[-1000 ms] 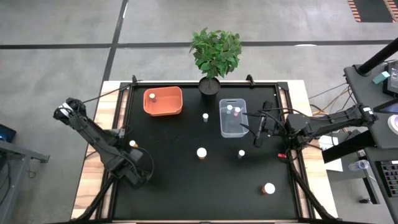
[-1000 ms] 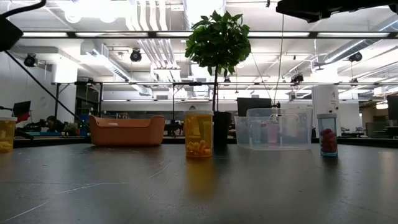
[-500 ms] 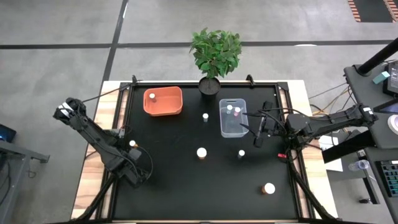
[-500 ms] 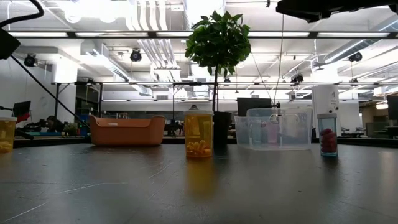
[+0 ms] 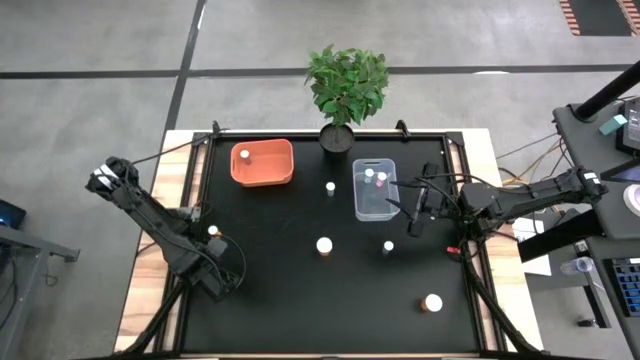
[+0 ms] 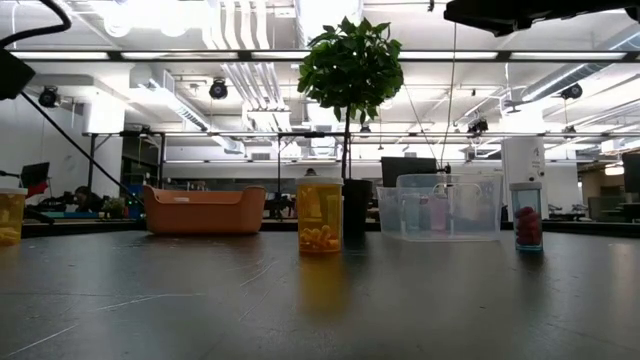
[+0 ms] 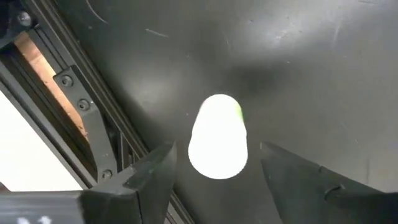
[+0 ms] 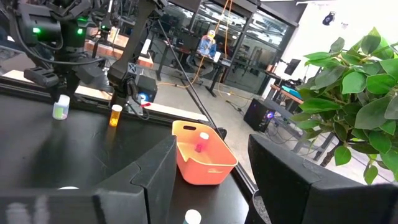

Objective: Pick and place medicine bottles into bin by pill shape (circle, oval)
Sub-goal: Put the white tablet pill bottle into the orange bin

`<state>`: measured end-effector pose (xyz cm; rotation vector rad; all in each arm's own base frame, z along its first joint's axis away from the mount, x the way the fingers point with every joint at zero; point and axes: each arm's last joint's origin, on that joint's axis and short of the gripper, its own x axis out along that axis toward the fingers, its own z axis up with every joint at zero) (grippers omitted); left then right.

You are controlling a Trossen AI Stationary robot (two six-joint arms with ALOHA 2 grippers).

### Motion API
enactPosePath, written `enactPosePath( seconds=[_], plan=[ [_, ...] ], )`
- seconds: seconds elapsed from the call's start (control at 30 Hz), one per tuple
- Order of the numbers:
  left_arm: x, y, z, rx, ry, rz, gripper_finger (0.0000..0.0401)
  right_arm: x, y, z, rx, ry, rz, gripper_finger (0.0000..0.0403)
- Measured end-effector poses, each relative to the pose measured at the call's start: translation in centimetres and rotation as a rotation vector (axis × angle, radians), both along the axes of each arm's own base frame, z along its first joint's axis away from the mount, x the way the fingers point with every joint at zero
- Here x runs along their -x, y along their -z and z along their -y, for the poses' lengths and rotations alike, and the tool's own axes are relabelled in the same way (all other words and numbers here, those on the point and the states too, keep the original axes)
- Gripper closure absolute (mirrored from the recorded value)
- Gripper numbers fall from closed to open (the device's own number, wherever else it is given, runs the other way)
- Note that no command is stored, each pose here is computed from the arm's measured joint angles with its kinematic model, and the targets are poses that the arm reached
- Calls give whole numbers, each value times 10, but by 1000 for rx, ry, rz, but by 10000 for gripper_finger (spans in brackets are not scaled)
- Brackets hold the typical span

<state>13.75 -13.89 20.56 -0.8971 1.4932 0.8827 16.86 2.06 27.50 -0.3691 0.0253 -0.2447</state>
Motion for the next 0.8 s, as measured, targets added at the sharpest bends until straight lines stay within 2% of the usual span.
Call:
enactPosePath(
  seconds=[0.3, 0.53, 0.63, 0.8],
  plan=[
    [0, 14, 0, 29, -1, 30, 187, 0, 0, 0, 0, 0, 0, 211],
    [0, 15, 0, 28, 3, 29, 192, 0, 0, 0, -1, 0, 0, 211],
    [0, 15, 0, 29, 4, 29, 212, 0, 0, 0, -1, 0, 0, 211],
    [-1, 13, 1, 35, 3, 35, 268, 0, 0, 0, -1, 0, 0, 211]
  ],
)
